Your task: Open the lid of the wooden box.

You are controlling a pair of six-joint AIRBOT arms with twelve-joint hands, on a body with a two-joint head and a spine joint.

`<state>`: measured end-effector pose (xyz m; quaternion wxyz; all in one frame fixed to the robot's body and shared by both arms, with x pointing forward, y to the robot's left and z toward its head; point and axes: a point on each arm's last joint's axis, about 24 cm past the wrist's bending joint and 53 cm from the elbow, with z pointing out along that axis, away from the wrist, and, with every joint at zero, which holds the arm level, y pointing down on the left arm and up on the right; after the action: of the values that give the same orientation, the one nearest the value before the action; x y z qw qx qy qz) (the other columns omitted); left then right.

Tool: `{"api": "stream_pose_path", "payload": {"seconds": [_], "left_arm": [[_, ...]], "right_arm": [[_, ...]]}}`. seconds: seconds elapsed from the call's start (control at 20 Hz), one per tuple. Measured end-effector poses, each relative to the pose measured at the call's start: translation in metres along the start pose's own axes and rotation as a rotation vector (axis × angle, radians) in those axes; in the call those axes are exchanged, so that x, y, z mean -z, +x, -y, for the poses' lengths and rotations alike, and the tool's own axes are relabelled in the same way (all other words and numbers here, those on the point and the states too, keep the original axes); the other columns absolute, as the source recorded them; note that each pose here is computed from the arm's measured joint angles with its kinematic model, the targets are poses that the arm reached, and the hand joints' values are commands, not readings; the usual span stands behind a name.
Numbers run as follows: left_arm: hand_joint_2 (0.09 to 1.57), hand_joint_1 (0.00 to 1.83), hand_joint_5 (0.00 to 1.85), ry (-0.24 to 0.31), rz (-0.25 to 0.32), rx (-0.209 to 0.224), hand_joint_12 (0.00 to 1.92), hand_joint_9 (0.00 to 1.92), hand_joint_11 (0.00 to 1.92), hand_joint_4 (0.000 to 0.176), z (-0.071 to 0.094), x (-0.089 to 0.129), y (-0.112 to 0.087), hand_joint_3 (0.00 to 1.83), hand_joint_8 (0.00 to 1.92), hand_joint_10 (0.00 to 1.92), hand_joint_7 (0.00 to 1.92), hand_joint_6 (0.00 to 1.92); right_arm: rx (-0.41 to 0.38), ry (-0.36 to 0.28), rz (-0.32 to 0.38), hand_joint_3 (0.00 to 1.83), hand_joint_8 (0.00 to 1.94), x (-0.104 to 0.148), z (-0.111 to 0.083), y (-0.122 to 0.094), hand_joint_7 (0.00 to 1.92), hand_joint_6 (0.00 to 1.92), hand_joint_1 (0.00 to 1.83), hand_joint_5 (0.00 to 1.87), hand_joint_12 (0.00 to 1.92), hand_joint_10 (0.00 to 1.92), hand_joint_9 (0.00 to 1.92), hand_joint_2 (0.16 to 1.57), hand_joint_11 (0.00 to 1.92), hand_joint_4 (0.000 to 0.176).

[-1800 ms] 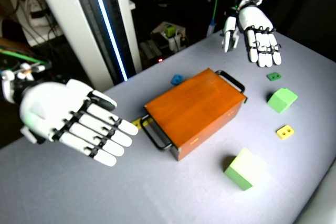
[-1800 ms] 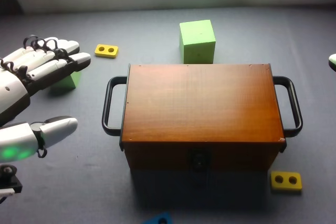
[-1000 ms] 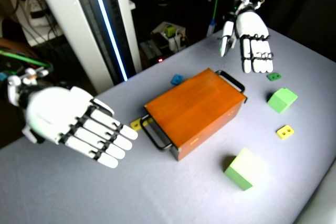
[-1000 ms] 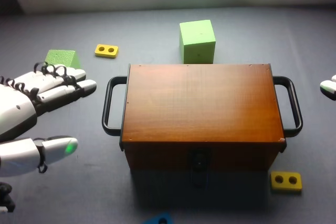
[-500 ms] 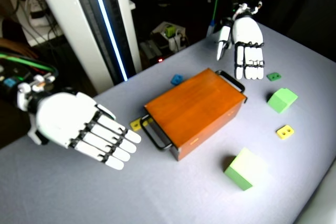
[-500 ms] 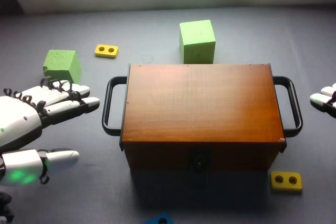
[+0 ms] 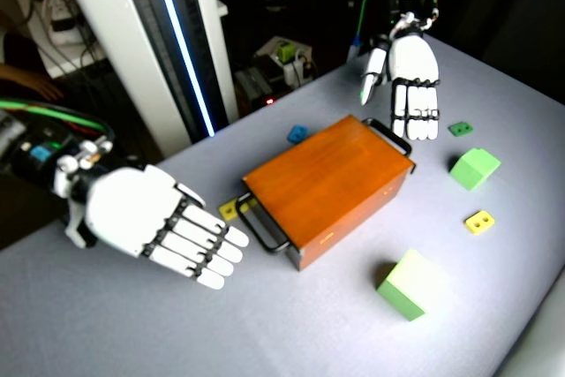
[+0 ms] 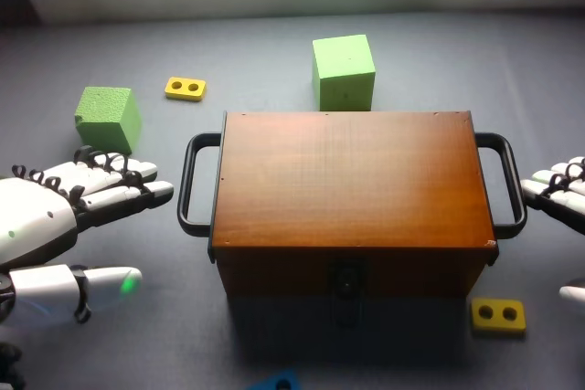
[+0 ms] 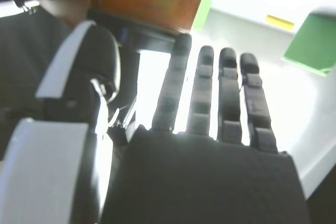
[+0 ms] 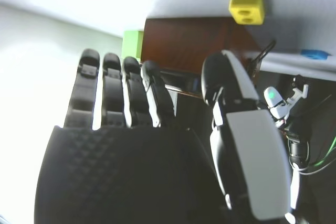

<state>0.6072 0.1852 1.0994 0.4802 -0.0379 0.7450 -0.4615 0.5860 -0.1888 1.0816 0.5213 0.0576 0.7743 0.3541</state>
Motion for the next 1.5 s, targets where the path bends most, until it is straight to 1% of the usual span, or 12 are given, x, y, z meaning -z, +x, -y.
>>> {"api": "stream_pose_path", "payload": {"seconds": [0.2, 0.25, 0.4, 0.5, 0.65, 0.75, 0.85, 0.9, 1.1, 1.25, 1.4, 1.5], "left_arm": [[1.42, 0.19, 0.14, -0.008, -0.019, 0.009, 0.0, 0.0, 0.0, 0.0, -0.003, -0.002, 0.006, 0.0, 0.0, 0.0, 0.0, 0.01], [1.42, 0.17, 0.14, -0.002, -0.024, 0.003, 0.0, 0.0, 0.0, 0.0, -0.002, -0.003, 0.007, 0.0, 0.0, 0.0, 0.0, 0.0], [1.44, 0.11, 0.12, 0.013, -0.031, 0.018, 0.0, 0.0, 0.0, 0.0, 0.001, -0.008, 0.01, 0.0, 0.0, 0.0, 0.0, 0.0], [1.44, 0.03, 0.11, 0.038, -0.056, 0.008, 0.0, 0.0, 0.0, 0.0, 0.008, -0.012, 0.017, 0.0, 0.0, 0.0, 0.0, 0.0], [1.44, 0.04, 0.11, 0.047, -0.055, 0.014, 0.0, 0.0, 0.0, 0.0, 0.011, -0.013, 0.016, 0.0, 0.0, 0.0, 0.0, 0.0], [1.44, 0.1, 0.12, 0.051, -0.059, 0.018, 0.0, 0.0, 0.0, 0.0, 0.013, -0.013, 0.018, 0.0, 0.0, 0.0, 0.0, 0.0], [1.44, 0.1, 0.12, 0.056, -0.057, 0.018, 0.0, 0.0, 0.0, 0.0, 0.014, -0.013, 0.017, 0.0, 0.0, 0.0, 0.0, 0.0], [1.43, 0.13, 0.12, 0.063, -0.054, 0.021, 0.0, 0.0, 0.0, 0.0, 0.017, -0.013, 0.017, 0.0, 0.0, 0.0, 0.0, 0.0], [1.44, 0.12, 0.14, 0.123, -0.029, 0.024, 0.0, 0.0, 0.0, 0.0, 0.034, -0.01, 0.01, 0.0, 0.0, 0.0, 0.0, 0.01], [1.44, 0.01, 0.14, 0.141, -0.009, -0.004, 0.0, 0.0, 0.0, 0.0, 0.041, -0.006, 0.003, 0.0, 0.0, 0.0, 0.0, 0.0], [1.44, 0.11, 0.13, 0.153, 0.025, -0.026, 0.0, 0.0, 0.0, 0.0, 0.046, -0.002, -0.009, 0.0, 0.0, 0.0, 0.0, 0.0], [1.45, 0.06, 0.11, 0.164, 0.049, -0.046, 0.0, 0.0, 0.0, 0.0, 0.049, 0.0, -0.018, 0.0, 0.0, 0.0, 0.0, 0.0]], "right_arm": [[-0.004, 0.004, -0.031, 0.0, 0.0, -0.008, 0.001, 0.009, 0.0, 0.01, 0.48, 0.04, 0.0, 0.0, 0.0, 1.38, 0.0, 0.0], [0.0, -0.001, -0.038, 0.0, 0.0, -0.01, 0.0, 0.011, 0.0, 0.01, 0.47, 0.05, 0.0, 0.0, 0.0, 1.38, 0.0, 0.0], [0.004, -0.019, -0.052, 0.0, 0.0, -0.015, -0.006, 0.015, 0.0, 0.01, 0.45, 0.06, 0.0, 0.0, 0.0, 1.38, 0.0, 0.0], [0.005, -0.029, -0.071, 0.0, 0.0, -0.019, -0.01, 0.022, 0.0, 0.01, 0.51, 0.08, 0.0, 0.0, 0.0, 1.37, 0.0, 0.0], [0.011, -0.033, -0.079, 0.0, 0.0, -0.019, -0.011, 0.023, 0.0, 0.0, 0.5, 0.06, 0.0, 0.0, 0.0, 1.37, 0.0, 0.0], [0.013, -0.036, -0.081, 0.0, 0.0, -0.019, -0.012, 0.024, 0.0, 0.0, 0.44, 0.05, 0.0, 0.0, 0.0, 1.37, 0.0, 0.0], [0.009, -0.04, -0.079, 0.0, 0.0, -0.018, -0.015, 0.024, 0.0, 0.0, 0.41, 0.03, 0.0, 0.0, 0.0, 1.38, 0.0, 0.0], [0.01, -0.044, -0.074, 0.0, 0.0, -0.017, -0.017, 0.022, 0.0, 0.0, 0.38, 0.02, 0.0, 0.0, 0.0, 1.38, 0.0, 0.0], [0.017, -0.08, -0.014, 0.0, 0.0, -0.012, -0.028, 0.003, 0.0, 0.01, 0.45, 0.04, 0.0, 0.0, 0.0, 1.37, 0.0, 0.0], [0.014, -0.102, 0.024, 0.0, 0.0, -0.009, -0.035, -0.008, 0.0, 0.0, 0.48, 0.01, 0.0, 0.0, 0.0, 1.38, 0.0, 0.0], [0.015, -0.122, 0.055, 0.0, 0.0, -0.006, -0.041, -0.016, 0.0, 0.0, 0.41, 0.01, 0.0, 0.0, 0.0, 1.38, 0.0, 0.0], [0.017, -0.141, 0.077, 0.0, 0.0, -0.005, -0.046, -0.022, 0.0, 0.0, 0.38, 0.01, 0.0, 0.0, 0.0, 1.39, 0.0, 0.0]]}}
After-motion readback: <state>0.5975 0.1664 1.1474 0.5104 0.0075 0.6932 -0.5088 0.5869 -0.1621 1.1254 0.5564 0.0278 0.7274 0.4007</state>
